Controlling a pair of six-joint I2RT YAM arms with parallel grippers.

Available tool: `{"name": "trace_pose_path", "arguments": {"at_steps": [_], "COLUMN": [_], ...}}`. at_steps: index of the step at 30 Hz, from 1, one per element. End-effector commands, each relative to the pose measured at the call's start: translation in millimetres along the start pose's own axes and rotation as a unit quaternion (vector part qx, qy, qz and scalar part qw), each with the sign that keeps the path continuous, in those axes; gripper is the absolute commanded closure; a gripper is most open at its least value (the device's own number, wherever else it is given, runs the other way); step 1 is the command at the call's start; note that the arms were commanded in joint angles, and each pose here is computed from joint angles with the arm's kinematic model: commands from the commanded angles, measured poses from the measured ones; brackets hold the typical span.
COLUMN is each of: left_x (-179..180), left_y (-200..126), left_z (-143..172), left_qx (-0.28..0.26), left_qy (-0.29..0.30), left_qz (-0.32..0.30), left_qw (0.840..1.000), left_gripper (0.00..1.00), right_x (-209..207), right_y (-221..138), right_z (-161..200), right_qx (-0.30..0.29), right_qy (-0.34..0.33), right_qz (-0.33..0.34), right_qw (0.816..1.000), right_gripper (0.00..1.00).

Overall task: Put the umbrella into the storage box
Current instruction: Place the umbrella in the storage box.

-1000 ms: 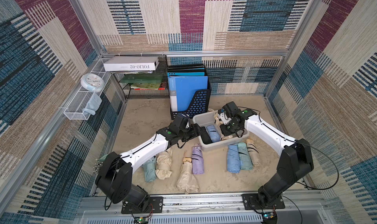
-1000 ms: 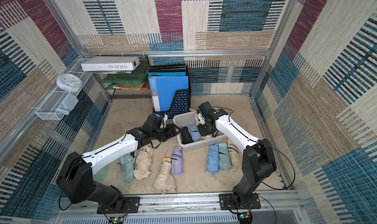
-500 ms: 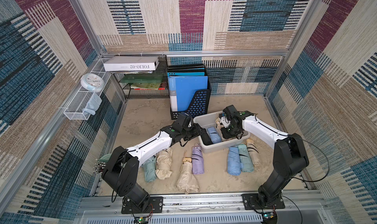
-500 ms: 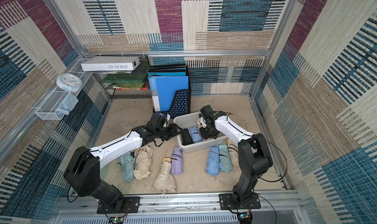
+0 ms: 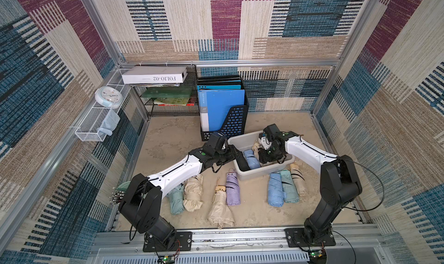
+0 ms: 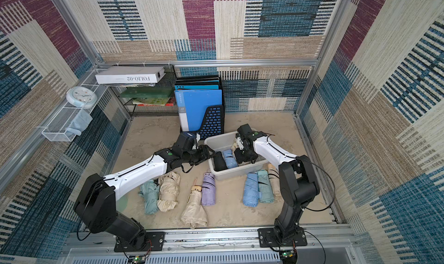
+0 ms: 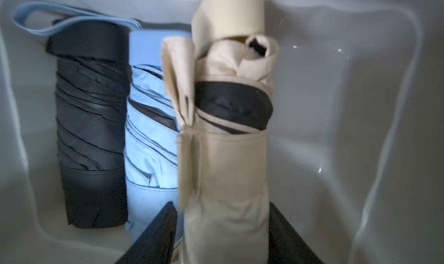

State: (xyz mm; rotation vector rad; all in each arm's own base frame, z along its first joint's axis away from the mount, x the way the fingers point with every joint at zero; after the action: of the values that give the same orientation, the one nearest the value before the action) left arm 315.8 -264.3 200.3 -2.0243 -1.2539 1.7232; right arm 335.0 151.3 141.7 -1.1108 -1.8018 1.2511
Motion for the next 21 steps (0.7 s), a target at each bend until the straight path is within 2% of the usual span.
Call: {"name": "trace_pose_path", "arguments": {"at_steps": [1,3,7,13,21], "left_x": [-3.1,-3.4,0.9,19.7,47.9], "left_y": [-7.5,-11.9,-23.6,-45.1,-65.9], "left_z": [-5.1,-4.8,-1.3,12.8,40.9], "left_qx": [-0.019,-0.021,-0.019,0.002,0.049], "left_qy": [0.016,0.024,0.034,0.046,0.077], "left_qz": [-0.001,-0.003,-0.021,-0.075,-0.142], "left_qw": [1.0,0.999,0.999,0.996,0.986], "left_gripper": [0.38,0.38,0.38,0.38,0.27], "right_x": [-3.8,-6.1,-5.8,-8.4,-10.3], "right_y": [-13.6,-16.5,-6.6,15.6,32.4], "right_z": [-4.4,-5.4,-3.7,-1.4,2.3], "right_qx": [-0.024,-0.032,-0.034,-0.045,-0.047], "right_qy": [0.009,0.013,0.027,0.045,0.048], "right_qz": [0.006,0.01,0.003,0.008,0.011], "right_qw": [1.0,0.999,0.999,0.998,0.998], "right_gripper": [0.38,0.41,0.53,0.68,0.69]}}
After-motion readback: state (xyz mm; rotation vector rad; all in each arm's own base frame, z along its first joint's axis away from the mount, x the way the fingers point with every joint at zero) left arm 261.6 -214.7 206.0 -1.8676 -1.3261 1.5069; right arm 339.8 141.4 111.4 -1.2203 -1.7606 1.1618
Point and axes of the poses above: each gripper's point midway between its finger pads, its own y axis out along the fingers, its own x axis along the line the jaws close on, z = x × y, the point moved 5 cm from there along -y, back along the fingers, and after that the axes turned 4 degrees about -y, right-handed, at the moved point
